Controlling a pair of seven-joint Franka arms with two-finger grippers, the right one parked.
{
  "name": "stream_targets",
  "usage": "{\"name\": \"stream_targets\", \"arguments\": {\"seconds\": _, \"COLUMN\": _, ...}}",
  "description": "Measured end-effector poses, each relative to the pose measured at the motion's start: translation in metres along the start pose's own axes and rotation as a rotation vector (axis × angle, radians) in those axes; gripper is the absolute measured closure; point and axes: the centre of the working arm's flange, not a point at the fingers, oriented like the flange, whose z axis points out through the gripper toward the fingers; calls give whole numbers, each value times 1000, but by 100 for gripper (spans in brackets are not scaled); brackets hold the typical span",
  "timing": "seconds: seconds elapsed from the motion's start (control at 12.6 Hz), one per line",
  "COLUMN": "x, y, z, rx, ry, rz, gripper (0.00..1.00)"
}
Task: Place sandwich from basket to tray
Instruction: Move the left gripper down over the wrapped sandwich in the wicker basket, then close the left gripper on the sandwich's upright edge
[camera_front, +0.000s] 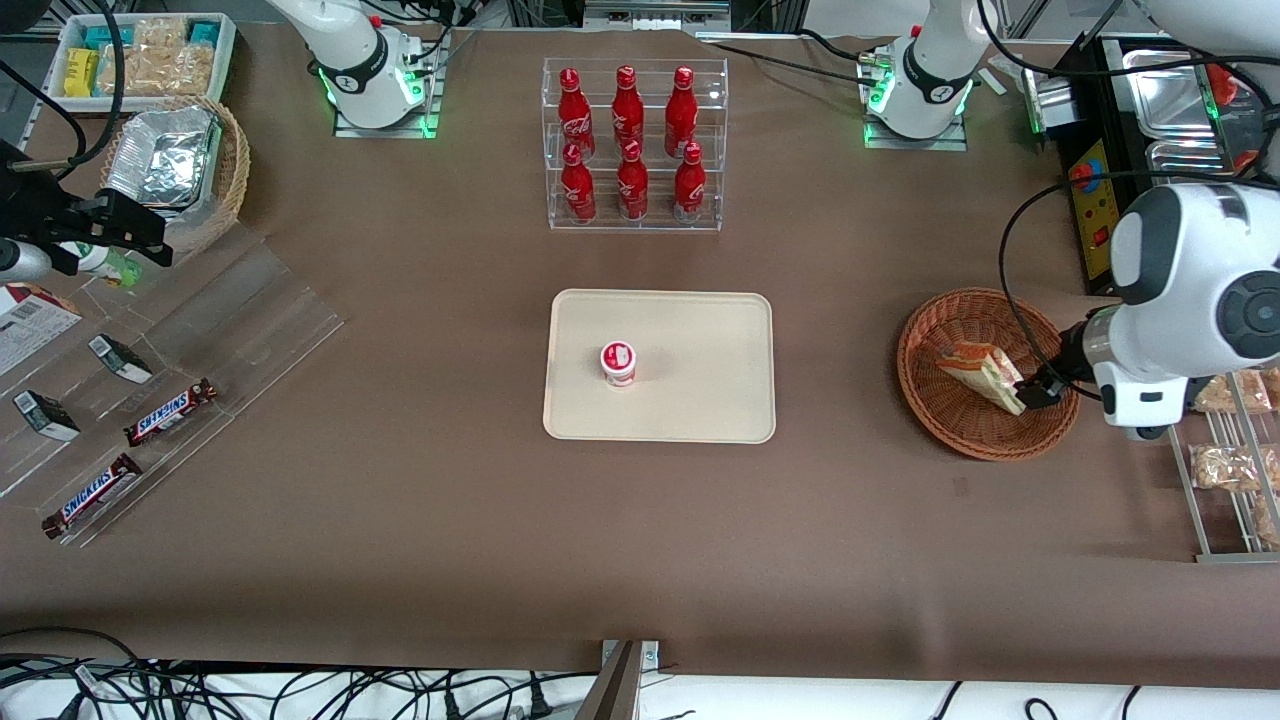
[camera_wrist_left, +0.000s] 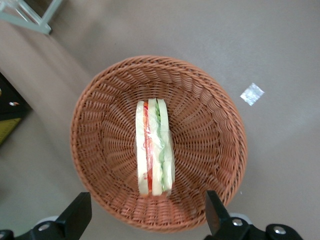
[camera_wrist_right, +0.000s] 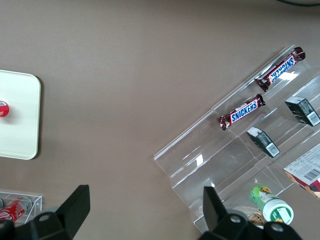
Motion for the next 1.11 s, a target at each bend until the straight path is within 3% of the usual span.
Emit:
{"name": "stream_targets", "arguments": {"seconds": 0.87, "x": -37, "y": -26, "z": 104, "rx": -103, "ry": 69, "rz": -135, "gripper": 0}}
{"name": "stream_targets", "arguments": {"seconds": 1.11, "x": -43, "y": -29, "z": 117, "rx": -101, "ry": 90, "rz": -153, "gripper": 0}}
